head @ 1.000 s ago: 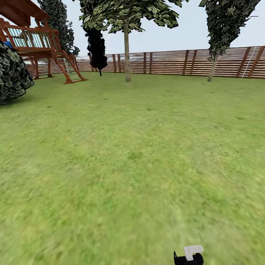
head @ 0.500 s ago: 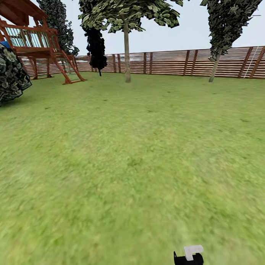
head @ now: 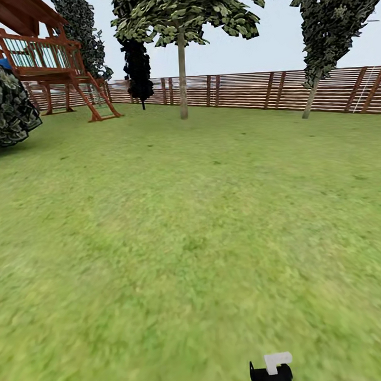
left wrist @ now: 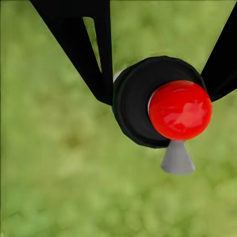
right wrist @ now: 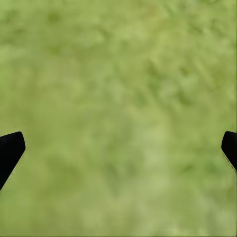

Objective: In the garden, pick up the pesticide atomizer on the floor and spray pesticide onto both trees until each tree trunk is fully covered.

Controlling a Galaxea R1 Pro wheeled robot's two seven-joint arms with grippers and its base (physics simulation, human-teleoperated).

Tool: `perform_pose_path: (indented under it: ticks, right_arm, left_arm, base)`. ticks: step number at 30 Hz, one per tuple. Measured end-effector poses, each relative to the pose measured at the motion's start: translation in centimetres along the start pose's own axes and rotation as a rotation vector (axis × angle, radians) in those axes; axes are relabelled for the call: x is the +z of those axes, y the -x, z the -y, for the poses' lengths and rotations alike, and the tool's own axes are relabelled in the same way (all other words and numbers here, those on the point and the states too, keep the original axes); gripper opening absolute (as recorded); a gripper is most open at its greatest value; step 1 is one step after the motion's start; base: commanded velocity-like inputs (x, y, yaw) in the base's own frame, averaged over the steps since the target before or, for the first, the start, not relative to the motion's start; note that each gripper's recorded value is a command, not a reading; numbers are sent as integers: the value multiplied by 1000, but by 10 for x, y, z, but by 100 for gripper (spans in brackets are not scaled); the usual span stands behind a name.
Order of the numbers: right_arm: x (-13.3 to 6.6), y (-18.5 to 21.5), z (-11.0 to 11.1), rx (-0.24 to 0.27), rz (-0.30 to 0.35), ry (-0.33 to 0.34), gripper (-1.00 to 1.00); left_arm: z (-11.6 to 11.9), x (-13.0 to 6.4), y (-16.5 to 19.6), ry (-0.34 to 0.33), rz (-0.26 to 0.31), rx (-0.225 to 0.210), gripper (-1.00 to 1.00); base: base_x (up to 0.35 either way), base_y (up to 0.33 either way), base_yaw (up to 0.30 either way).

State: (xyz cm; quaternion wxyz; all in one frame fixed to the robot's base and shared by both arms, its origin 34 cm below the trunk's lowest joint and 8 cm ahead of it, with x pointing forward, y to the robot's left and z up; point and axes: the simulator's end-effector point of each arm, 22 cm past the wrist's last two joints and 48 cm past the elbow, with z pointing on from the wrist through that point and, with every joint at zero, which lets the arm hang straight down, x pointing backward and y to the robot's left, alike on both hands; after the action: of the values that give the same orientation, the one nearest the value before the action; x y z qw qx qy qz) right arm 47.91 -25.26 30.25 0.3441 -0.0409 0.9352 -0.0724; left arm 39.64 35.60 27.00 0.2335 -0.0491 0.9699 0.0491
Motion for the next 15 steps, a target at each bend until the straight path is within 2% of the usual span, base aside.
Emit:
perform_pose_path:
  ticks: [15]
  right_arm:
    - [0, 0, 0, 0, 0, 0, 100]
  left_arm:
    - [0, 0, 0, 0, 0, 1, -100]
  base:
    - [338, 0, 0]
